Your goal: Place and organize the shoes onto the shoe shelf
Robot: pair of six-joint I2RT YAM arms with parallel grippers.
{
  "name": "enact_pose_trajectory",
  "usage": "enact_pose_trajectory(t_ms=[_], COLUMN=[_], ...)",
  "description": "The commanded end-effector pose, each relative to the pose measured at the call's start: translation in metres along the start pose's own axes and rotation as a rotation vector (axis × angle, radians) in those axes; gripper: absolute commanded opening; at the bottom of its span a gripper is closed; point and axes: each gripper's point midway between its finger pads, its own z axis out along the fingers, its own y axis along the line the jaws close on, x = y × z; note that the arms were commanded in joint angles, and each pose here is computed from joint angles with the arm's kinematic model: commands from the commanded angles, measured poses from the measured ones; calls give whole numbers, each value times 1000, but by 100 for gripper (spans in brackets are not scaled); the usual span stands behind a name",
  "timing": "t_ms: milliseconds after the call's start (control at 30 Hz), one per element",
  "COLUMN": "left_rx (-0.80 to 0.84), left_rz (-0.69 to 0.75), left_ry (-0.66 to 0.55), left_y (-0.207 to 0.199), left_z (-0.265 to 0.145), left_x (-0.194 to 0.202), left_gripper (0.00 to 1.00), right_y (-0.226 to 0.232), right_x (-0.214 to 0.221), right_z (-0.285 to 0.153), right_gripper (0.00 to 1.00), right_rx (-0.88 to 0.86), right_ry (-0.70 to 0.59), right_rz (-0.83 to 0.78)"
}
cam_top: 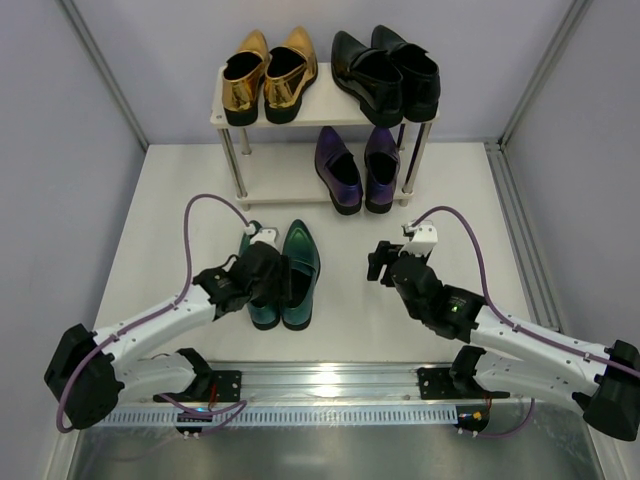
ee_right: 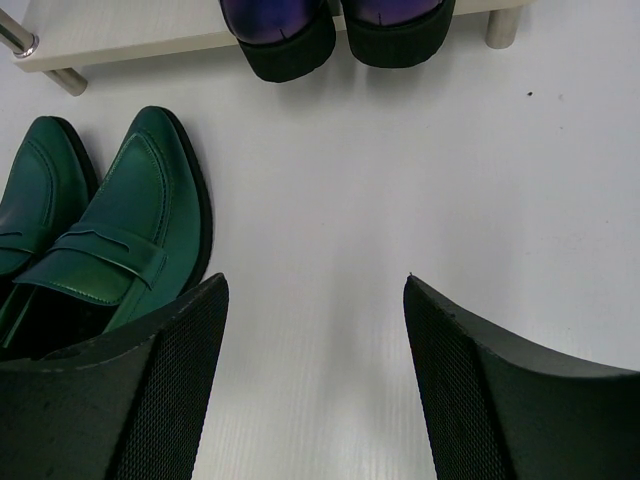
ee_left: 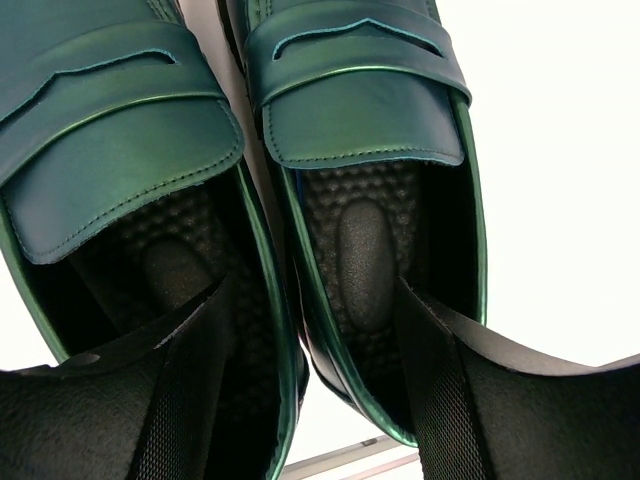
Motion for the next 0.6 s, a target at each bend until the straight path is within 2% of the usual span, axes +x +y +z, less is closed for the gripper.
enact_pose_trajectory(t_ms=[0, 567], left_rx=[9, -21], left_rz=[-20, -19], left_ry=[-58, -34], left_y=[-9, -7], left_z=[-1, 6], left_x=[-19, -18], left_gripper=[64, 64], right_y=[2, 2], right_x=[-3, -5], right_z=[1, -1], right_gripper=[73, 73], right_rx=[9, 5], right_ry=[-16, -16], right_rz=[26, 21])
